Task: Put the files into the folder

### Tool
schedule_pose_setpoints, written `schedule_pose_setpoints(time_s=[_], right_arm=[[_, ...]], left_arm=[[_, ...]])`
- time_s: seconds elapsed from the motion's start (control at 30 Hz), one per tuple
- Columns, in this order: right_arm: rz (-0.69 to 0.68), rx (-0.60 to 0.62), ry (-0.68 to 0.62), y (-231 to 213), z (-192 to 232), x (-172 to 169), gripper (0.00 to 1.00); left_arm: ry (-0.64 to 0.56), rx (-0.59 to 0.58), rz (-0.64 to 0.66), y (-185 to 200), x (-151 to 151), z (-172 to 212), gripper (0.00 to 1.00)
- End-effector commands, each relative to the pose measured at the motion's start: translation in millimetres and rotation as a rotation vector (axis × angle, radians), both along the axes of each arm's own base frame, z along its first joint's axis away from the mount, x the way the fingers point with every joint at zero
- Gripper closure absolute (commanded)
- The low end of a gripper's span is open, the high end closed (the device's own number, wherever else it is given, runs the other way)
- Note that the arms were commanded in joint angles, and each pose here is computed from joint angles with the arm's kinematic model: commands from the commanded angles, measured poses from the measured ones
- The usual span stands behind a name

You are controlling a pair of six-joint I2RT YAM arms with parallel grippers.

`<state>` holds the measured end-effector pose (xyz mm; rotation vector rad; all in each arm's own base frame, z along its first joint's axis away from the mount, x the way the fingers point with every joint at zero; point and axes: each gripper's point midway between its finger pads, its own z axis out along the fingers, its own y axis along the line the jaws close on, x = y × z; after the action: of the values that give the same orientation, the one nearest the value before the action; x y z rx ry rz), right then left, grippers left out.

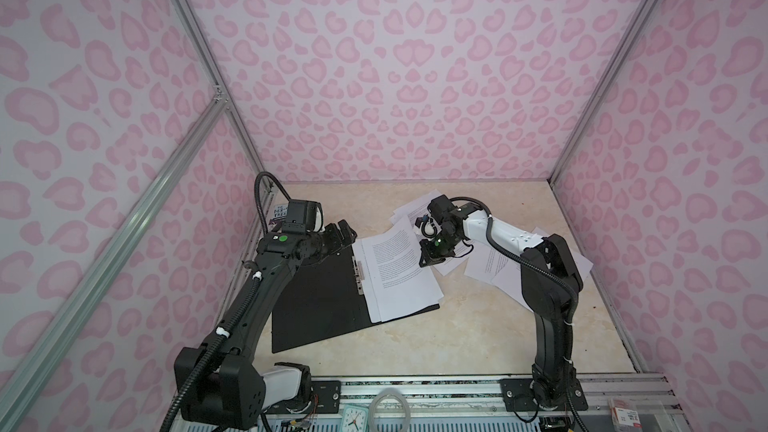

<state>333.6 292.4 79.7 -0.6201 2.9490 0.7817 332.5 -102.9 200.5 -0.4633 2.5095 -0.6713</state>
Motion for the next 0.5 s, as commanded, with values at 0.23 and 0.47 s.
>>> schedule_pose_setpoints(time_s=[0.23, 0.47], right_arm=[[0.045, -0.014, 0.038, 6.1, -6.6, -9.1, 1.00], [0.059, -0.014, 0.038, 10.5, -7.0, -8.7, 1.00]], left_arm=[[0.012, 0.011, 0.007, 2.4, -5.9, -4.5, 0.03], [0.015, 0.009, 0.005, 1.5, -6.3, -5.2, 0.03]])
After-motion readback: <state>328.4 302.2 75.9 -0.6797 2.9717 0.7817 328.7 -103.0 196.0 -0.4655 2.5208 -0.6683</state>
